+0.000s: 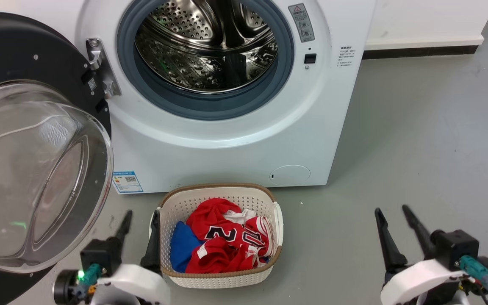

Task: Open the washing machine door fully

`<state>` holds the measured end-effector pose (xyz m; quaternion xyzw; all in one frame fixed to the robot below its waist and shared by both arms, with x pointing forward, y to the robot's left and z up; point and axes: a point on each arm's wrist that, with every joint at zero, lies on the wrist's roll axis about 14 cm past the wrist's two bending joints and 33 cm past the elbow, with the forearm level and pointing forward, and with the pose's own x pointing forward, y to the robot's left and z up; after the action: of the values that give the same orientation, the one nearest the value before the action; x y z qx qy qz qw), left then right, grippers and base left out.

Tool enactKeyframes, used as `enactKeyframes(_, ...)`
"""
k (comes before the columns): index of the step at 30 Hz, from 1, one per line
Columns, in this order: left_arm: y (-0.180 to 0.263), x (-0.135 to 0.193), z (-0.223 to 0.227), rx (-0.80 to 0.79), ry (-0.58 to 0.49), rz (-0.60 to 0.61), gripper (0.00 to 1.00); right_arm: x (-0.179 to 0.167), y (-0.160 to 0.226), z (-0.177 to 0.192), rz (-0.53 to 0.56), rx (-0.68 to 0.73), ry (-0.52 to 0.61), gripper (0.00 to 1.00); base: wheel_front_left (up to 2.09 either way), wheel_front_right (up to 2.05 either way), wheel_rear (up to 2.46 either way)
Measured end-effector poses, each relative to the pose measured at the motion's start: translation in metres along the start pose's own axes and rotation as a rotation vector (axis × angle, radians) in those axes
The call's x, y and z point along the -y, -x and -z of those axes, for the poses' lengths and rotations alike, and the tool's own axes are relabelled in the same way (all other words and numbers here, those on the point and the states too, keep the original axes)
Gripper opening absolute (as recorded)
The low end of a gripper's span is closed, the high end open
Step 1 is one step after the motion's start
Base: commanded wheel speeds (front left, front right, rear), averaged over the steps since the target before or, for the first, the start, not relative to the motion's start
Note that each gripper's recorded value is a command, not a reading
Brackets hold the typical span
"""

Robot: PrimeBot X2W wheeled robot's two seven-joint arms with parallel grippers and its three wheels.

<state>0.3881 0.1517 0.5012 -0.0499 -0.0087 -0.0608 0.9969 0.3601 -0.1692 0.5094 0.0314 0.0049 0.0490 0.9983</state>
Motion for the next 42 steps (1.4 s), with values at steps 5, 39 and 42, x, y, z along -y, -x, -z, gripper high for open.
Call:
enactKeyframes(5, 0.013, 0.002, 0.027, -0.084, 0.019, -0.011, 0.00, 0.001, 0.009, 0.023, 0.007, -0.071, -0.018, 0.00, 0.00, 0.00, 0.00)
enactKeyframes(39, 0.009, -0.021, 0.031, -0.148, 0.604, -0.145, 0.00, 0.016, 0.001, 0.022, 0.080, -0.041, -0.617, 0.00, 0.00, 0.00, 0.00)
enactKeyframes(42, 0.009, -0.022, 0.030, -0.146, 0.647, -0.150, 0.00, 0.017, -0.001, 0.020, 0.081, -0.036, -0.661, 0.00, 0.00, 0.00, 0.00)
